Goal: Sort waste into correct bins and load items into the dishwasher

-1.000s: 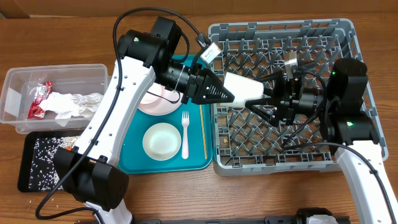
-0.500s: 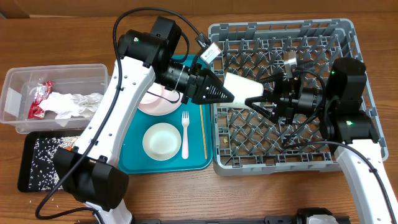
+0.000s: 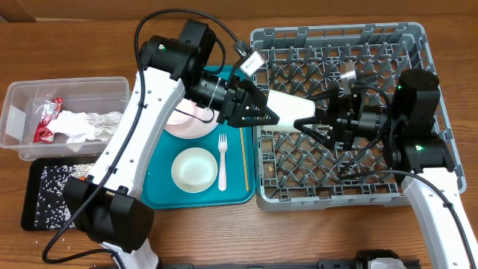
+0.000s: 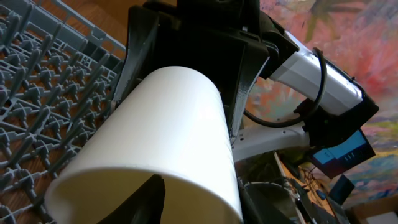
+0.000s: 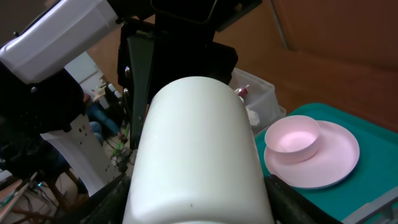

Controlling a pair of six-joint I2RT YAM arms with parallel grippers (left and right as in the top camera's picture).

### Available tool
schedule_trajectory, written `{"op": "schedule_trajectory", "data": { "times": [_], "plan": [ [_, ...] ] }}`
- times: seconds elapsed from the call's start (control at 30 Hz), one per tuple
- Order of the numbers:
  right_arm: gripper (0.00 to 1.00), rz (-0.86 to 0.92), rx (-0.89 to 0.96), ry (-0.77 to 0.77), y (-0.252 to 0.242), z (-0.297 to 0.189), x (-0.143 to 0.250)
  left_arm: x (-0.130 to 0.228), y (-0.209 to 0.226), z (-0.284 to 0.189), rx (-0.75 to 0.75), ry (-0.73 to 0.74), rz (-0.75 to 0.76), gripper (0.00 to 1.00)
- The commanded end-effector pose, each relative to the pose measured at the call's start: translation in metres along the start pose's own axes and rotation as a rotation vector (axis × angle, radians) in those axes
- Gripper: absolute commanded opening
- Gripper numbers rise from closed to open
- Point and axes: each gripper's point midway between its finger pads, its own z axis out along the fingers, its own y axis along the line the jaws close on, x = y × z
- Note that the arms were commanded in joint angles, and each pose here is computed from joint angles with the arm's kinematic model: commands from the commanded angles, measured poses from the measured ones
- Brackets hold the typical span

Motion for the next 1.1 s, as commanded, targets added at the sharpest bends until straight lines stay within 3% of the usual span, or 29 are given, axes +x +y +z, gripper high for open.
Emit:
{"op": "schedule_trajectory", "data": {
  "times": [0.0, 0.23, 0.6, 0.87, 1.07],
  "plan": [
    [0.54, -0.032, 0.003, -0.004, 0.005, 0.000, -0.007, -0.010, -0.009, -0.019, -0.010, -0.059, 0.027, 0.39],
    [0.54, -0.025, 0.034, -0.004, 0.000, 0.000, -0.007, -0.013, -0.015, -0.032, -0.036, -0.084, 0.041, 0.39],
    [0.53, 0.189, 0.384, -0.055, -0.059, -0.012, -0.007, -0.013, -0.009, -0.046, -0.070, -0.107, 0.023, 0.37],
    [0.51, 0.332, 0.957, -0.049, -0.105, -0.078, -0.014, 0.031, 0.035, -0.069, -0.363, 0.078, -0.129, 0.33],
    [0.51, 0.384, 1.135, 0.001, -0.085, -0.111, -0.023, 0.051, 0.062, -0.086, -0.551, 0.163, -0.247, 0.31]
  ]
}}
